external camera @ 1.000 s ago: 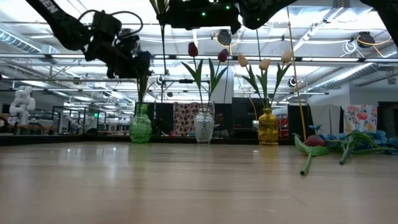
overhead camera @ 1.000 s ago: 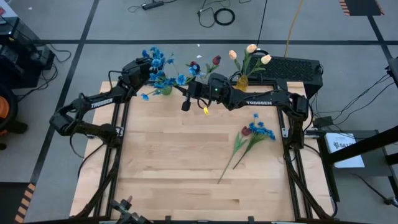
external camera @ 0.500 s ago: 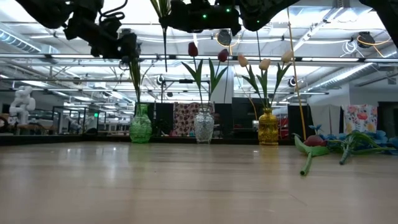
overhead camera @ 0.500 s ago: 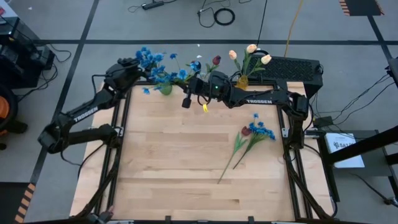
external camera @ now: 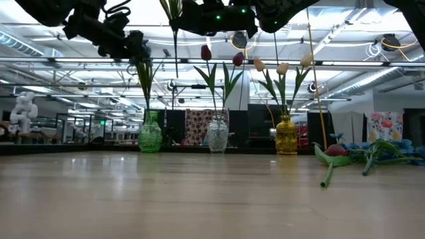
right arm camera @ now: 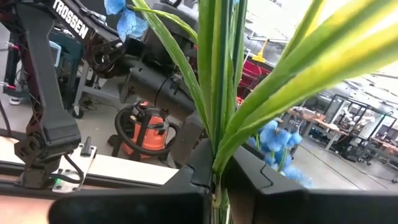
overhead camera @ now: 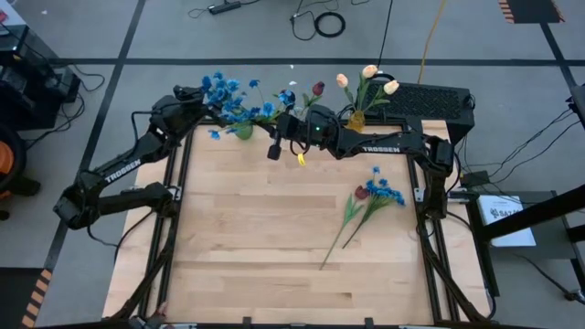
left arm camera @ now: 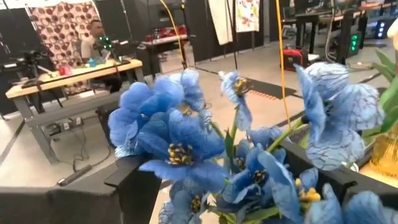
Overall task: Sort flowers into vase by color
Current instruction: Put the left blue flowers into the green vase
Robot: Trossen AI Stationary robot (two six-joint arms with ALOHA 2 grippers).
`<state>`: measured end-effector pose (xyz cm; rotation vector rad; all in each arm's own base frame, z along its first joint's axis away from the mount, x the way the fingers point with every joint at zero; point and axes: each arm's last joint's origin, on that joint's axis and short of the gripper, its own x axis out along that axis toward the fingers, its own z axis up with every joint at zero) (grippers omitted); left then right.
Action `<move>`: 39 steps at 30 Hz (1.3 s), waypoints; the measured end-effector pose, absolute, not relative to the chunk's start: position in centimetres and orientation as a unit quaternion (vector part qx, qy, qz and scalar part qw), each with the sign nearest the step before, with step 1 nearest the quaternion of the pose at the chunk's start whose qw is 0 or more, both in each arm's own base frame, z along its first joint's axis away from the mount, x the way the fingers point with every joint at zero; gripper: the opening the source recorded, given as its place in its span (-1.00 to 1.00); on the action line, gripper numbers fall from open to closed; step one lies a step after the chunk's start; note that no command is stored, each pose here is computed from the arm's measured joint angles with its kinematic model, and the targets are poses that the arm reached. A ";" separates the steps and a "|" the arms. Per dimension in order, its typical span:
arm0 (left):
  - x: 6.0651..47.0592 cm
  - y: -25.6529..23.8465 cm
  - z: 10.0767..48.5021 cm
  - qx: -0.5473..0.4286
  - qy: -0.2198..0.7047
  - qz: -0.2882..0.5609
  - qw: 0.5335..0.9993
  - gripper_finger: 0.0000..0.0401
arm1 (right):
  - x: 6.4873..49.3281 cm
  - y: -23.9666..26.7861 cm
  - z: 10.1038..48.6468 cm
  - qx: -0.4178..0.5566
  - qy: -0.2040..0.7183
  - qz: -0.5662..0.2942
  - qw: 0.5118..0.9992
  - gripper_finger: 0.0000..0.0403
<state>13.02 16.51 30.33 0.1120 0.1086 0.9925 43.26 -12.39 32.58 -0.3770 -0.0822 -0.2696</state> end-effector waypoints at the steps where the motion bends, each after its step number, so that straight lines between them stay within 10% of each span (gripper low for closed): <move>1: 13.1 16.6 30.3 0.053 0.053 0.475 0.877 0.45 | 43.3 -12.4 32.6 -0.187 -0.041 -0.133 0.972 -0.91; 19: 12.3 15.7 31.4 0.045 0.040 0.488 0.871 0.92 | 43.3 -12.3 32.3 -0.181 -0.028 -0.130 0.974 -0.91; 30: 10.6 9.5 35.3 0.107 -0.086 0.284 0.949 0.92 | 42.9 -13.3 33.4 -0.129 -0.088 -0.148 0.977 -0.91; 39: 13.1 8.9 32.8 0.098 -0.010 0.173 0.980 0.92 | 42.9 -13.1 33.3 -0.123 -0.094 -0.072 0.985 -0.91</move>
